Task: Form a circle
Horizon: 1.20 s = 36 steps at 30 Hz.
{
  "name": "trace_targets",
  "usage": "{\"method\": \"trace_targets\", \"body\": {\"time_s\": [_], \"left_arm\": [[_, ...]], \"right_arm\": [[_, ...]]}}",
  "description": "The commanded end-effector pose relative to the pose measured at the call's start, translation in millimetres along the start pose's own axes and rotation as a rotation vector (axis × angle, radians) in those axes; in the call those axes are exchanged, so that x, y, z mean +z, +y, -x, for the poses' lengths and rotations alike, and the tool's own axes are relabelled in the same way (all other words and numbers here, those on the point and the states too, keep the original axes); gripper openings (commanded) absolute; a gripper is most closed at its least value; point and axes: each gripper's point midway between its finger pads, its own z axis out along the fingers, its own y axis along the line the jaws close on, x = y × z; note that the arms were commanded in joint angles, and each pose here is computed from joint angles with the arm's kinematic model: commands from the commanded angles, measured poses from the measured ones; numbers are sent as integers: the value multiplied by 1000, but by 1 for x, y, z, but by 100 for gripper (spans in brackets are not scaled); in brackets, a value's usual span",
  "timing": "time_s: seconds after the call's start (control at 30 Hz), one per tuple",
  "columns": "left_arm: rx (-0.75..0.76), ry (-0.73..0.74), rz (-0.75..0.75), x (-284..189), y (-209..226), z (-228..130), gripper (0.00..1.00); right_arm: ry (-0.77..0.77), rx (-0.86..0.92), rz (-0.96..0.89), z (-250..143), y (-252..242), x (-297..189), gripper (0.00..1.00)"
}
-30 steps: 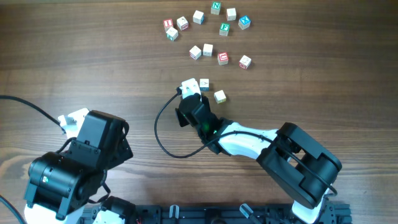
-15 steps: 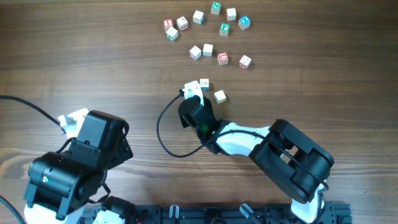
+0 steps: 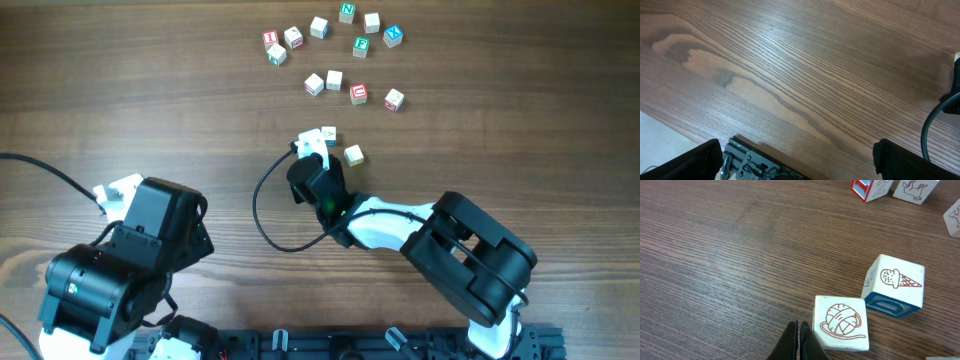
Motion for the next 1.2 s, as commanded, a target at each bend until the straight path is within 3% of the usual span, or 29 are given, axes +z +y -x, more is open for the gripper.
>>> {"method": "trace_targets", "body": {"time_s": [0.0,0.57,0.87,1.17], "left_arm": [[-21,1,4,1,1,0,100],[-21,1,4,1,1,0,100],[-21,1,4,1,1,0,100],[-21,1,4,1,1,0,100]], "right_arm": [[-20,12,-18,6,0,3,5],[-33,22,-46,11,-4,3,5],[-40,20,39,23,15,4,5],[201,-88,185,36,56,-8,4]]}}
